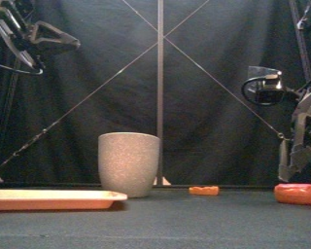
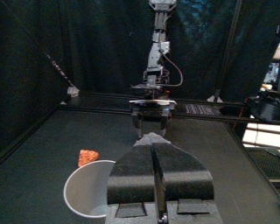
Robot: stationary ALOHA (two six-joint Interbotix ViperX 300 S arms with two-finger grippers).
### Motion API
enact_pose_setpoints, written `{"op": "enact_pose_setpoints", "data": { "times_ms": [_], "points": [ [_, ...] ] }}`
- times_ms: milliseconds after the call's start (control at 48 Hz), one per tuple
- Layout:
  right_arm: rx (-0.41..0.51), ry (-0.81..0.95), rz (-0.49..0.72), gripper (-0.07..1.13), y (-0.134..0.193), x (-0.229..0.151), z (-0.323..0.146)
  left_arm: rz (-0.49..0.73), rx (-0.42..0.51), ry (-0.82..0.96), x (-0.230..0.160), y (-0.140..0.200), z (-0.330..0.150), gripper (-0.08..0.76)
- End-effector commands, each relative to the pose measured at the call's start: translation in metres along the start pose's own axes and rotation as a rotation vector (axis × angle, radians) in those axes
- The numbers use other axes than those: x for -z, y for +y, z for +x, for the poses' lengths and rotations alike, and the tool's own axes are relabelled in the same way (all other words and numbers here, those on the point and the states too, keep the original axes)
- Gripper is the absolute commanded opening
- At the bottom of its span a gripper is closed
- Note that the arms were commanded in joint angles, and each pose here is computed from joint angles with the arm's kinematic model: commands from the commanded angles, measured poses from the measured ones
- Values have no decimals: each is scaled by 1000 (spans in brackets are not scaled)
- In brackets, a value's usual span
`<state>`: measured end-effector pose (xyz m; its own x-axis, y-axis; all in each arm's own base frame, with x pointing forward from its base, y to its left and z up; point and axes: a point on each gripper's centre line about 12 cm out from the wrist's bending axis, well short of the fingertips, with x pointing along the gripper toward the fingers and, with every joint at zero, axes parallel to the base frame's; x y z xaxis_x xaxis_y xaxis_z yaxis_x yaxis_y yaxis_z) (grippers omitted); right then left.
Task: Pick the donut then place it on the pink plate
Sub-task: Pick the donut
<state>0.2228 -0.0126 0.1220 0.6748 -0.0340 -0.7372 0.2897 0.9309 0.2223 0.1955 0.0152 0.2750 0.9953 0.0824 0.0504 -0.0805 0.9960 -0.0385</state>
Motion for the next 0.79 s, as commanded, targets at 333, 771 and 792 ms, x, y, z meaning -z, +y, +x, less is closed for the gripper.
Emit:
{"op": "enact_pose_setpoints", "data": {
  "times_ms": [333,771,792],
  "points": [
    [16,105,-36,1039,4,5,22,-7,-6,-15,-4,1,1,-13],
    [25,200,-52,849,6,7,33,-7,-8,-16,-4,1,1,-13],
    [25,203,-52,822,6,7,33,-5,-8,-16,-4,1,1,-13]
  ]
}}
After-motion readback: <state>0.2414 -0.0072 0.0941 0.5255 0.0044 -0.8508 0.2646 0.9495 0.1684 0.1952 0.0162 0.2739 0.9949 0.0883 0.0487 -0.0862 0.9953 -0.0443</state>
